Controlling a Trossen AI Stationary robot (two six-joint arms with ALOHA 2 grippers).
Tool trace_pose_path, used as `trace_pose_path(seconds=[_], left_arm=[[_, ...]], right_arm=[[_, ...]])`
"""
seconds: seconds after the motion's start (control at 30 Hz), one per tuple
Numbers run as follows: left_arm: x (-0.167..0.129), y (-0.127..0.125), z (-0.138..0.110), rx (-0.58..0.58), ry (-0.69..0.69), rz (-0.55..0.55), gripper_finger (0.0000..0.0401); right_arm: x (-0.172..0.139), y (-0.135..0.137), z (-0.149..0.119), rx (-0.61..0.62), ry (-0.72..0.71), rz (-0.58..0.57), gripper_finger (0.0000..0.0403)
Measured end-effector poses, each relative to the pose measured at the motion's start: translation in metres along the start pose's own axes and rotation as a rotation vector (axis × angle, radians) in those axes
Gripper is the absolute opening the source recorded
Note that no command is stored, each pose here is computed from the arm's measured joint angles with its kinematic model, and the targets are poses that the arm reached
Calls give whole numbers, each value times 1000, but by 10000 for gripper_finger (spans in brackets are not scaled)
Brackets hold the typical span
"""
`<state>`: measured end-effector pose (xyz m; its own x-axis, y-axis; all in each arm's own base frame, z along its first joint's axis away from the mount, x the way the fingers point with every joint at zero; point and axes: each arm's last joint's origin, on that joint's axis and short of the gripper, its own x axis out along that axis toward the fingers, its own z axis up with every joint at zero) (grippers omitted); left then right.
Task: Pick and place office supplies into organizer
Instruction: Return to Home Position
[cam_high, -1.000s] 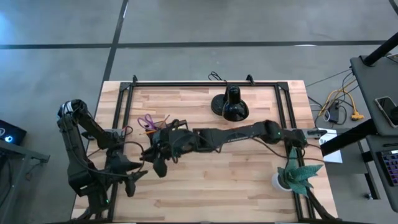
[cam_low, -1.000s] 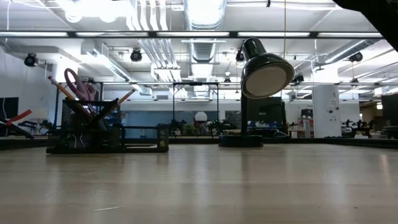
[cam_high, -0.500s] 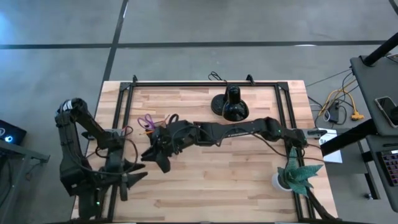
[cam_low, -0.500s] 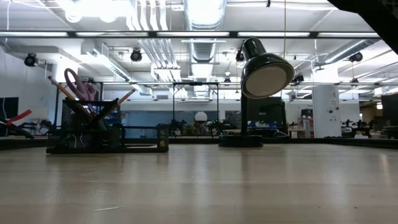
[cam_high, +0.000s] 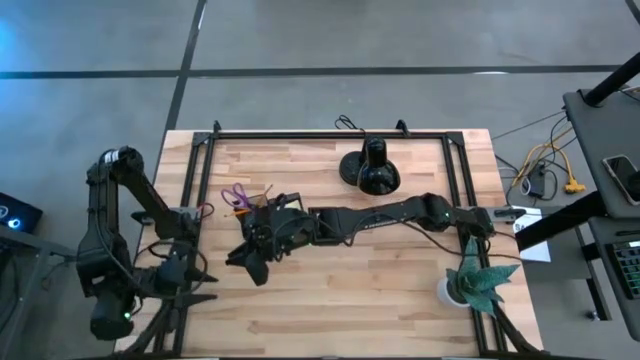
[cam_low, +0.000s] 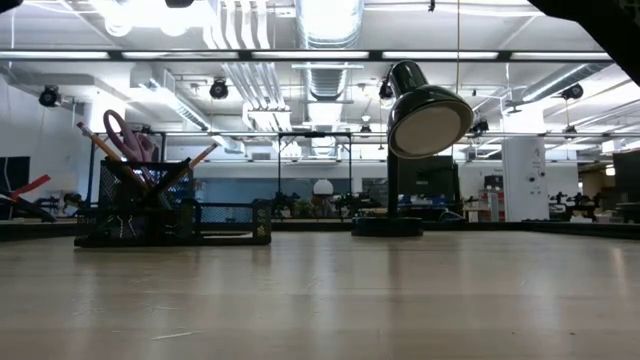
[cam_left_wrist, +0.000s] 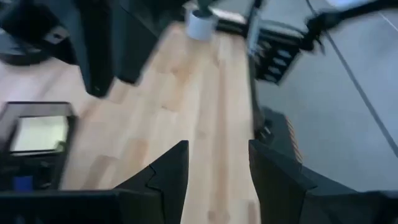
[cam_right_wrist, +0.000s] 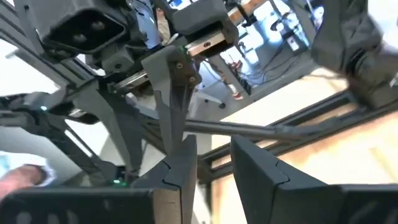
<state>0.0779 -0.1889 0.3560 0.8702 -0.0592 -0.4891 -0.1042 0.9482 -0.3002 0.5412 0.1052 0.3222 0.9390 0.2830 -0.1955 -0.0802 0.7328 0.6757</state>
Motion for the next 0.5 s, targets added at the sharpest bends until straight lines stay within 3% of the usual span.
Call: trace_pose_path(seconds=[0.2, 0.5], left_arm=[[-1, -8, -7, 96, 146, -118, 148], [-4, -8, -8, 158, 137, -137, 148]], right_arm=[[6, 11, -20, 192, 5, -19, 91], [7, 38, -37, 190, -113, -33, 91]])
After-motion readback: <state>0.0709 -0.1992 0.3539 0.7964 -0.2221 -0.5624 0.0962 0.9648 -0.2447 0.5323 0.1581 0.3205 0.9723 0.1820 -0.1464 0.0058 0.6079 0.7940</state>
